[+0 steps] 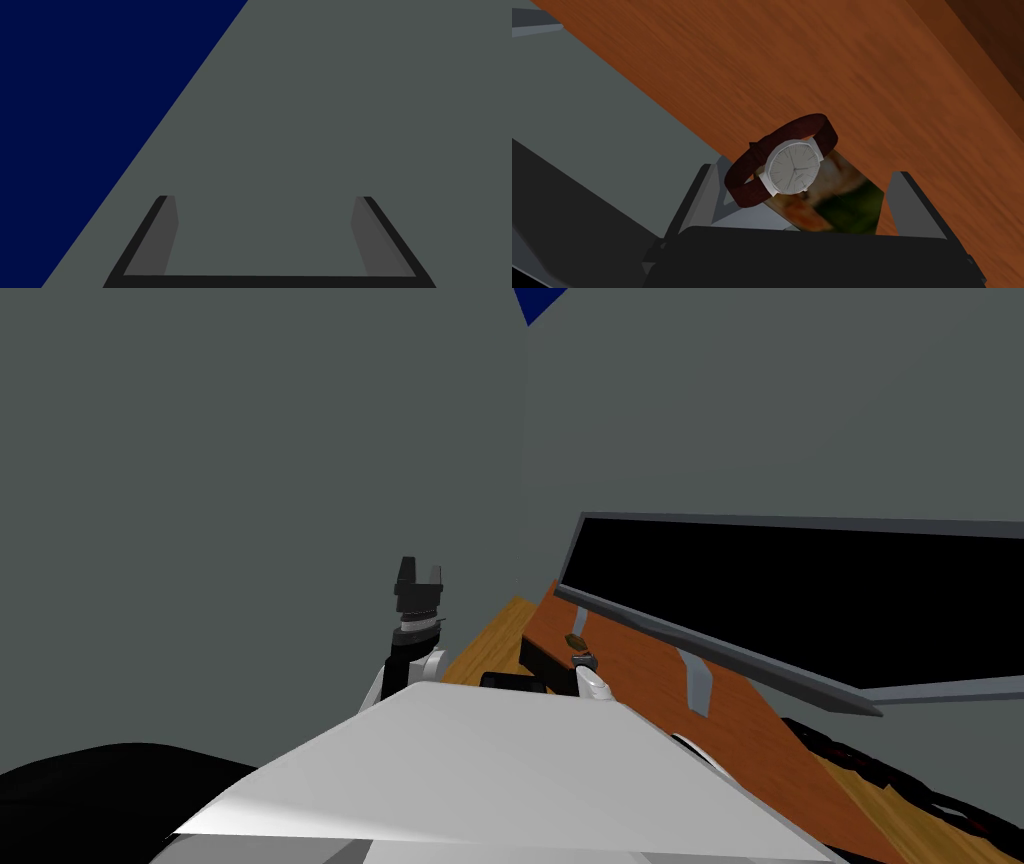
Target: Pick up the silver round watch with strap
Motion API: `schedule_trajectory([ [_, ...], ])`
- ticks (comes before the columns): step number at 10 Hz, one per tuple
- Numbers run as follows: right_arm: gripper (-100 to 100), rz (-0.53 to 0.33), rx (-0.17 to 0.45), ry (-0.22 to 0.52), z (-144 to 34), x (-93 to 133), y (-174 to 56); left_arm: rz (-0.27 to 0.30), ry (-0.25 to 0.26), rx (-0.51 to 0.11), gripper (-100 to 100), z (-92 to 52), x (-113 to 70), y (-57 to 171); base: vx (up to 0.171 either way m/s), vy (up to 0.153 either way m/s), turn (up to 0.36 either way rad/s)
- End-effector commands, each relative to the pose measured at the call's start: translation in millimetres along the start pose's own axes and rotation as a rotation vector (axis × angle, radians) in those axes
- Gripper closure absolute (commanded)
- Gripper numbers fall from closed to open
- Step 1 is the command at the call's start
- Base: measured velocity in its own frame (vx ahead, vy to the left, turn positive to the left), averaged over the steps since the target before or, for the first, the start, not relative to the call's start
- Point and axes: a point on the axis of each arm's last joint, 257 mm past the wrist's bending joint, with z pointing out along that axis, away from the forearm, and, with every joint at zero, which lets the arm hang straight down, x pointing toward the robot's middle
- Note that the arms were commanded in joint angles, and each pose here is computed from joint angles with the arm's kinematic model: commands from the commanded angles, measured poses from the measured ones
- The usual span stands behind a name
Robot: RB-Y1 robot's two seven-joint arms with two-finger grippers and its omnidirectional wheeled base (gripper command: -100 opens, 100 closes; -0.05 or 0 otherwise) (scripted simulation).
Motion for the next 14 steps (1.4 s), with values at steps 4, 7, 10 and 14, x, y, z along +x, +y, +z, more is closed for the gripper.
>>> schedule_trajectory([
  [4,-100,0.048,0.035,0.034,-0.3,13,-11,0.000,0.000,0.000,0,0.0,0.0,0,-0.012,-0.011,0.086],
  [7,-100,0.095,0.070,0.069,-1.4,27,-22,0.000,0.000,0.000,0,0.1,0.1,0,-0.063,-0.071,0.336],
  [10,-100,0.181,0.139,0.139,-6.1,56,-41,0.000,0.000,0.000,0,0.0,0.0,0,-0.068,-0.063,0.367],
  [14,-100,0.255,0.204,0.210,-14.5,88,-55,0.000,0.000,0.000,0,0.0,0.0,0,-0.058,-0.044,0.297],
])
